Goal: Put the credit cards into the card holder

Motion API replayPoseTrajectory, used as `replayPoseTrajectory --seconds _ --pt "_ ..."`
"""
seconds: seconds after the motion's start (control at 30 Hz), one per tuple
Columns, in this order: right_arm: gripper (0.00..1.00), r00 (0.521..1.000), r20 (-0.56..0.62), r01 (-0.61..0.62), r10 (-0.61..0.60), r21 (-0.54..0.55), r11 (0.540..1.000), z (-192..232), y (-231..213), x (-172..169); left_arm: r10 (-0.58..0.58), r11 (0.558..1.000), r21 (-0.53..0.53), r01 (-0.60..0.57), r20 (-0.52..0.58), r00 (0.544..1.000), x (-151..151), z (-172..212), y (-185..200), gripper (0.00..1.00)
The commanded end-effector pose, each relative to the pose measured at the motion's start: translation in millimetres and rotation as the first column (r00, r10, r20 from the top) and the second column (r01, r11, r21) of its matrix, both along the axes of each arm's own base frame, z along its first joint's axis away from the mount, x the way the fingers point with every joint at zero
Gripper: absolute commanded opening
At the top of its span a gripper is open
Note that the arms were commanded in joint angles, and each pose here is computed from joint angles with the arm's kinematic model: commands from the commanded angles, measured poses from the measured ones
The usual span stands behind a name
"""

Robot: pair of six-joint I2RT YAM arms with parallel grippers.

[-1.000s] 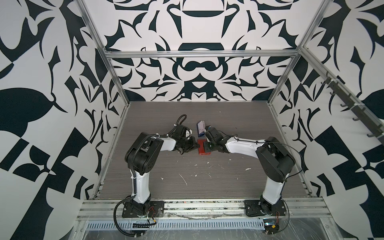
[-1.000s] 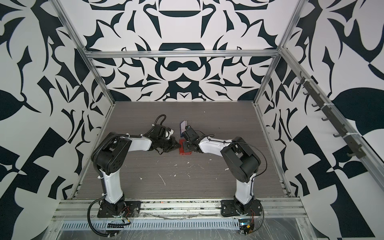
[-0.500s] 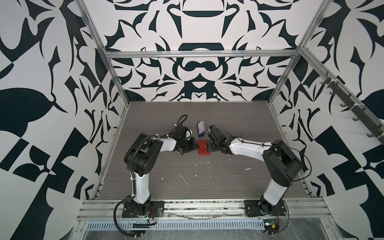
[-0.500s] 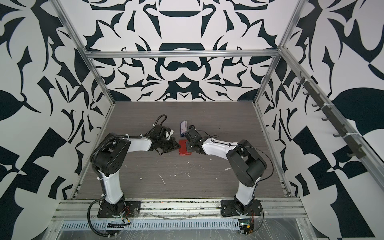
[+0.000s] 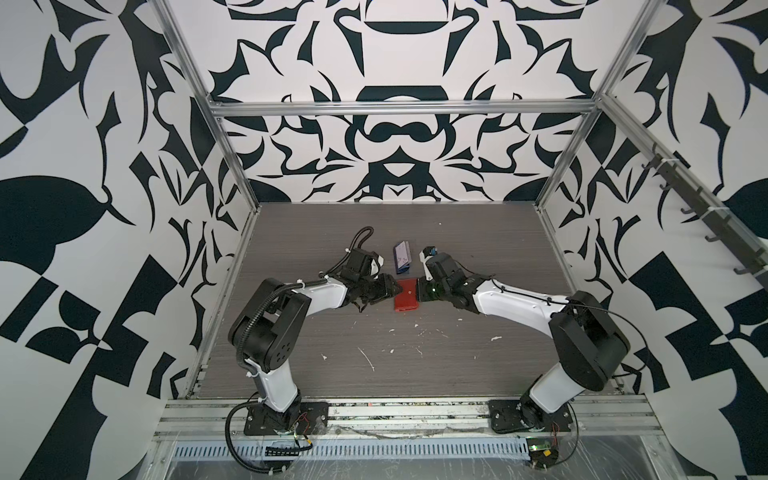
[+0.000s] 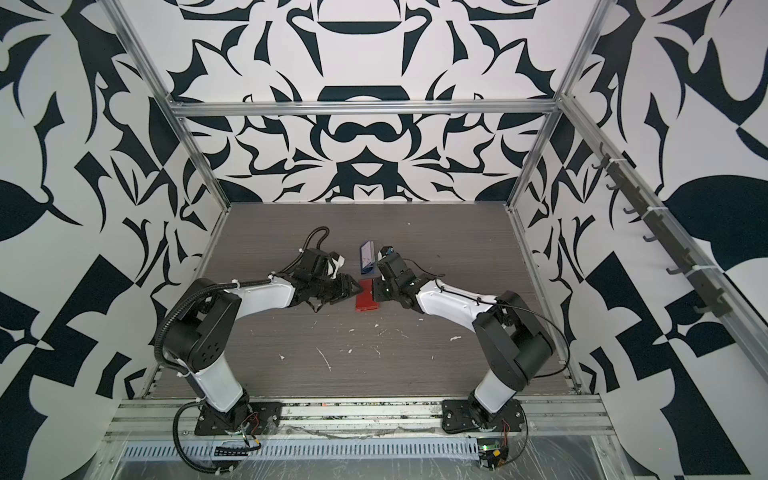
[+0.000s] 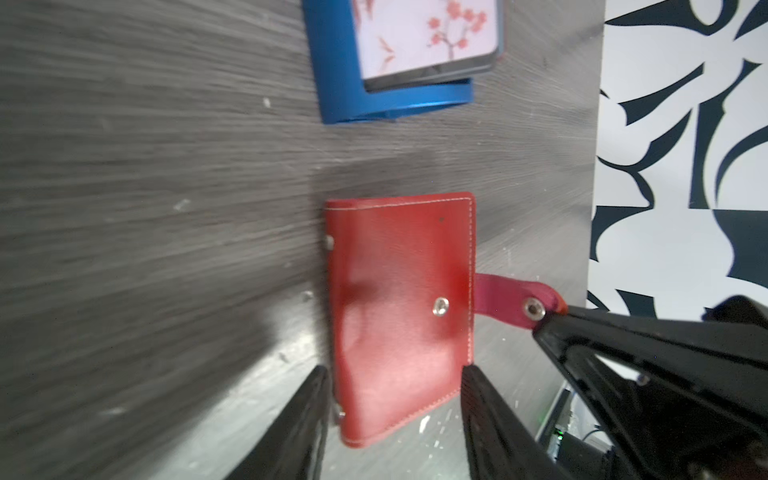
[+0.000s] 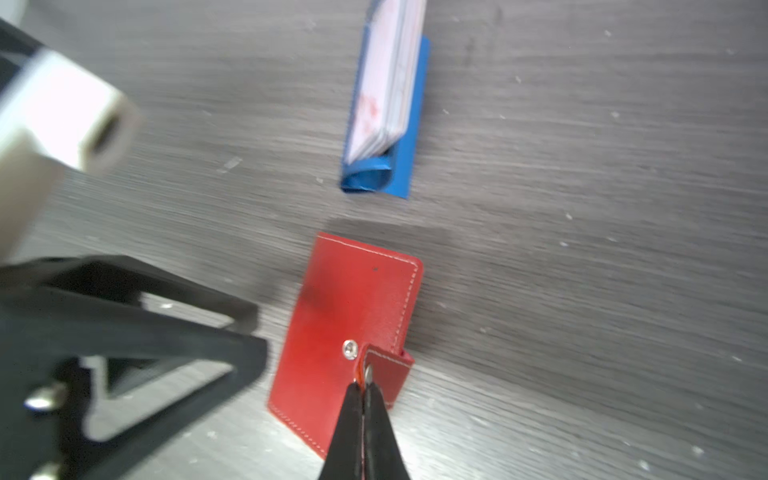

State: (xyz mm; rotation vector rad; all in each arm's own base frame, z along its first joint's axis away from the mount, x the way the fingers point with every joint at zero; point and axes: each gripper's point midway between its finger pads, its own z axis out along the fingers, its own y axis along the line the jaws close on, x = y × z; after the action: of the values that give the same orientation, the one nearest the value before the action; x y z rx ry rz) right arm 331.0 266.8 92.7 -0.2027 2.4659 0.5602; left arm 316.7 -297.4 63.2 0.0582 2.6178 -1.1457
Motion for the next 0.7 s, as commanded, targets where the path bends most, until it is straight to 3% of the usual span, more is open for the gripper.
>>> replayPoseTrajectory --seconds 0.0,0.67 --pt "0.0 0.999 0.048 -0.019 0.014 0.107 0.994 25.4 10.2 0.8 -0.04 0.999 -0.01 0.041 0.033 0.999 -7.4 4.0 -5.9 0.57" --pt "0.0 0.995 0.094 -0.059 0.037 0.243 0.968 52.1 15.7 -3.6 -0.013 1.0 0.002 0.013 0.11 0.994 -6.9 14.6 -1.4 0.69"
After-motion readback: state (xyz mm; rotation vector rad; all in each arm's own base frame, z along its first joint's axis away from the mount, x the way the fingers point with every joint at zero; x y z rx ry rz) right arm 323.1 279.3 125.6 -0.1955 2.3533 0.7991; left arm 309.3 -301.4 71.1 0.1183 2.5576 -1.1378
